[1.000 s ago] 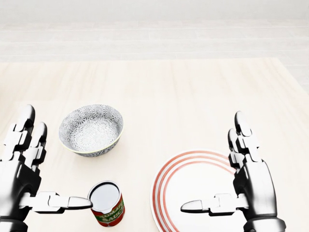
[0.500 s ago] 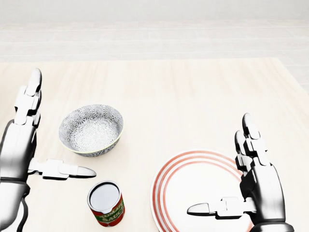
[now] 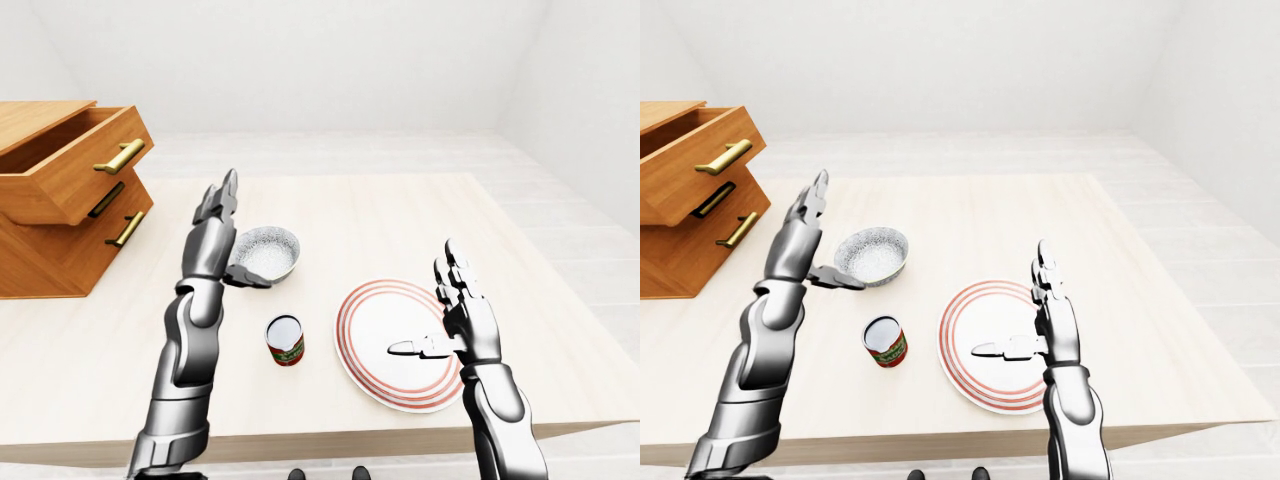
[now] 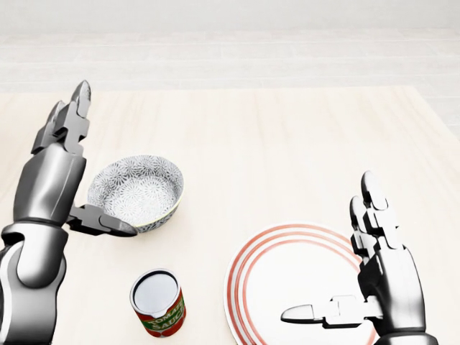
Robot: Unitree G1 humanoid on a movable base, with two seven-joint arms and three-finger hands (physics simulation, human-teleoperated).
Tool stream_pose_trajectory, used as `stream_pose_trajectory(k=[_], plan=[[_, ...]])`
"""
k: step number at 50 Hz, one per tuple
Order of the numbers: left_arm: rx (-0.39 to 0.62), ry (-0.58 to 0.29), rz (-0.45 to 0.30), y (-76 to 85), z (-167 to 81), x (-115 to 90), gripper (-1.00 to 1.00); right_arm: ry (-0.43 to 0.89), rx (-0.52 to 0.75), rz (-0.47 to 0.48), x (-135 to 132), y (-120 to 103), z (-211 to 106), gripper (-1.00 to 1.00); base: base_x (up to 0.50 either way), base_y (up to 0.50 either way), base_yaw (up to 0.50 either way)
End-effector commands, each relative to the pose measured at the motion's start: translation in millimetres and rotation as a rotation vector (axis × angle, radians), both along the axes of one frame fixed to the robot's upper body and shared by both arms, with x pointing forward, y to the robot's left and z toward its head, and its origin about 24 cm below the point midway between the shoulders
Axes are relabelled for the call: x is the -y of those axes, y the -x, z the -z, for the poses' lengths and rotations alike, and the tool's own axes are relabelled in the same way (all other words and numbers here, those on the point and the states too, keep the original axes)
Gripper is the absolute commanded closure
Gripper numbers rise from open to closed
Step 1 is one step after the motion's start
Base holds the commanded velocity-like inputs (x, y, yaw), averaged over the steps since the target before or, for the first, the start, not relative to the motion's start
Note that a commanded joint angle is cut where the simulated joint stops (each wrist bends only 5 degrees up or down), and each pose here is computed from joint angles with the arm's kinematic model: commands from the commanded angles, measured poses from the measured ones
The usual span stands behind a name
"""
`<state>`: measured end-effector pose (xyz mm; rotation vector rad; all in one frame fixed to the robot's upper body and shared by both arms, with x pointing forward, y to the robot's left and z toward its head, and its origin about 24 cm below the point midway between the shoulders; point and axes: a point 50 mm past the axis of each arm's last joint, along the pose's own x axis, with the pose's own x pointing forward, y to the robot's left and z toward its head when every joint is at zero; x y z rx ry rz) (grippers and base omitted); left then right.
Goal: Put the bowl on the plate.
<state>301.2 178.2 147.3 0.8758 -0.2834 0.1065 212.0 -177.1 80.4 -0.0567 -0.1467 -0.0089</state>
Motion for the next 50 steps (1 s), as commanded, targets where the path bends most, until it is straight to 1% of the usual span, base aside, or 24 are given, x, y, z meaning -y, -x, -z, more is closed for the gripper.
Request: stream_pose_trajectory(k=[1, 3, 4, 5, 10, 14, 16, 17, 18, 20, 25, 26, 31, 39, 46, 50], plan=[[-0.038, -0.211, -0.096, -29.0, 11, 4, -1.0, -0.003, -0.003, -0.003, 2, -2, 4, -1.0, 0.0, 0.0, 0.0], [-0.043, -0.223, -0.097, -31.8, 13, 5, -1.0, -0.003, -0.003, -0.002, 2, -2, 5, -1.0, 0.0, 0.0, 0.0], [-0.05, -0.24, -0.1, -37.8, 13, 7, -1.0, -0.005, -0.004, -0.001, 3, -2, 5, -1.0, 0.0, 0.0, 0.0], [-0.06, -0.255, -0.104, -40.0, 14, 8, -1.0, -0.006, -0.004, 0.0, 4, -2, 6, -1.0, 0.0, 0.0, 0.0], [-0.038, -0.335, -0.124, -48.8, 15, 14, -1.0, -0.009, -0.005, 0.008, 6, -2, 5, -1.0, 0.0, 0.0, 0.0], [-0.029, -0.396, -0.123, -51.7, 22, 19, -1.0, -0.004, -0.004, 0.008, 5, -1, 4, -1.0, 0.0, 0.0, 0.0], [-0.03, -0.405, -0.123, -52.2, 24, 21, -1.0, -0.003, -0.005, 0.009, 5, -1, 5, -1.0, 0.0, 0.0, 0.0], [-0.03, -0.405, -0.123, -52.2, 24, 21, -1.0, -0.003, -0.005, 0.01, 5, -1, 5, -1.0, 0.0, 0.0, 0.0], [-0.023, -0.426, -0.12, -51.9, 27, 23, -1.0, -0.002, -0.005, 0.011, 5, 0, 5, -1.0, 0.0, 0.0, 0.0], [-0.029, -0.421, -0.117, -51.0, 30, 25, -1.0, -0.003, -0.003, 0.01, 6, 1, 4, -1.0, 0.0, 0.0, 0.0], [-0.038, -0.442, -0.109, -50.5, 39, 27, -1.0, 0.004, -0.005, 0.014, 6, 1, 3, -1.0, 0.0, 0.0, 0.0], [-0.031, -0.46, -0.107, -50.0, 39, 27, -1.0, 0.005, -0.003, 0.014, 6, 3, 1, -1.0, 0.0, 0.0, 0.0], [-0.029, -0.478, -0.096, -44.3, 40, 30, -1.0, 0.004, -0.002, 0.016, 7, 2, 1, -1.0, 0.0, 0.0, 0.0], [-0.044, -0.535, -0.08, -39.0, 59, 31, -1.0, 0.001, -0.011, 0.01, 6, 0, 4, -1.0, 0.0, 0.0, 0.0], [-0.062, -0.554, -0.062, -35.7, 75, 36, -1.0, 0.003, -0.011, 0.009, 6, 0, 5, -1.0, 0.0, 0.0, 0.0], [-0.064, -0.561, -0.062, -36.9, 77, 36, -1.0, 0.007, -0.016, 0.008, 5, -1, 7, -1.0, 0.0, 0.0, 0.0]])
